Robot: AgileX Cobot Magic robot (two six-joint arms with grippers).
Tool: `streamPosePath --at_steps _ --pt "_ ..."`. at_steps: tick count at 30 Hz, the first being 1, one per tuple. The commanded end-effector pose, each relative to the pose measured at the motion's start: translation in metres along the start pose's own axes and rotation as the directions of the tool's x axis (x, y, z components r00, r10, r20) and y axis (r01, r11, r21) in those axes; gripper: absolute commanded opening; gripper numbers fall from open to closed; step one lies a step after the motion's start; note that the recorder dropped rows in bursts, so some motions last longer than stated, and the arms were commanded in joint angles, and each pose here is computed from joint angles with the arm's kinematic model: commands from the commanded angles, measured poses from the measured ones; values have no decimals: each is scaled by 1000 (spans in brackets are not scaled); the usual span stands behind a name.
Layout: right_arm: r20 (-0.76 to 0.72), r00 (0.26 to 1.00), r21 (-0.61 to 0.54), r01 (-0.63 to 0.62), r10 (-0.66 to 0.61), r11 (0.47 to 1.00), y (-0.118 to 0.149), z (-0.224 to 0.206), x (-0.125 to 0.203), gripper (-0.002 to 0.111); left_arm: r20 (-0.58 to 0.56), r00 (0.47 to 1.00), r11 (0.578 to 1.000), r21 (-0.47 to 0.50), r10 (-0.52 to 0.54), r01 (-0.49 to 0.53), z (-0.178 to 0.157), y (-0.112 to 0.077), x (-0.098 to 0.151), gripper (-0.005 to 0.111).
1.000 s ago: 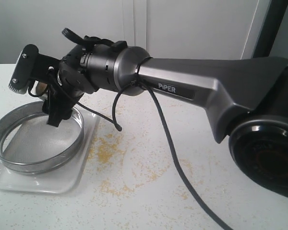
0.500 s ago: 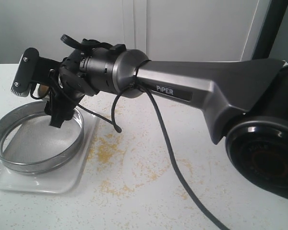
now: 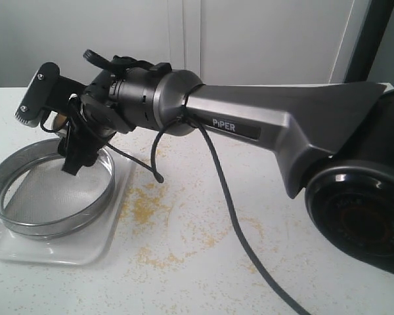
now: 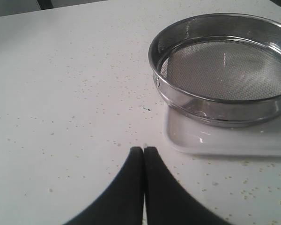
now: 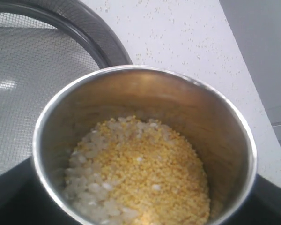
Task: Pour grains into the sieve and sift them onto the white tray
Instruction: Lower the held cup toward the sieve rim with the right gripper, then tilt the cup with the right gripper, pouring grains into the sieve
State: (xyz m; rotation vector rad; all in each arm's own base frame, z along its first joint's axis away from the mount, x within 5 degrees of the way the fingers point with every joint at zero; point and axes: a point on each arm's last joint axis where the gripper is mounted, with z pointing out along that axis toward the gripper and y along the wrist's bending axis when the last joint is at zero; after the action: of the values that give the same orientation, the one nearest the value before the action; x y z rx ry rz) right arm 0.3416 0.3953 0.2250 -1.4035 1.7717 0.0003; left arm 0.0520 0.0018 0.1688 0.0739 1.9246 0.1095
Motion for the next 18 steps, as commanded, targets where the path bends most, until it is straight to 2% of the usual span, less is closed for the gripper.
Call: streamPosePath --at_steps 1,4,8,12,15,18 --pt "16 999 24 49 -49 999 -1 3 -2 0 -2 1000 1000 2 -10 10 1 0 2 0" --pt "-11 994 45 110 -110 993 -2 3 1 0 -2 1000 1000 2 -10 10 1 0 2 0" --pt "-101 964 94 253 -244 963 -5 2 5 0 -2 1000 1000 2 -10 10 1 0 2 0" --pt "-67 972 132 232 -225 964 -1 2 -3 0 -2 1000 1000 2 -10 10 1 0 2 0" --pt "-91 928 173 371 -360 912 10 2 -11 0 -2 1000 1000 2 -10 10 1 0 2 0" --pt "-133 900 199 435 -416 878 8 0 -11 0 -2 1000 1000 2 -10 10 1 0 2 0"
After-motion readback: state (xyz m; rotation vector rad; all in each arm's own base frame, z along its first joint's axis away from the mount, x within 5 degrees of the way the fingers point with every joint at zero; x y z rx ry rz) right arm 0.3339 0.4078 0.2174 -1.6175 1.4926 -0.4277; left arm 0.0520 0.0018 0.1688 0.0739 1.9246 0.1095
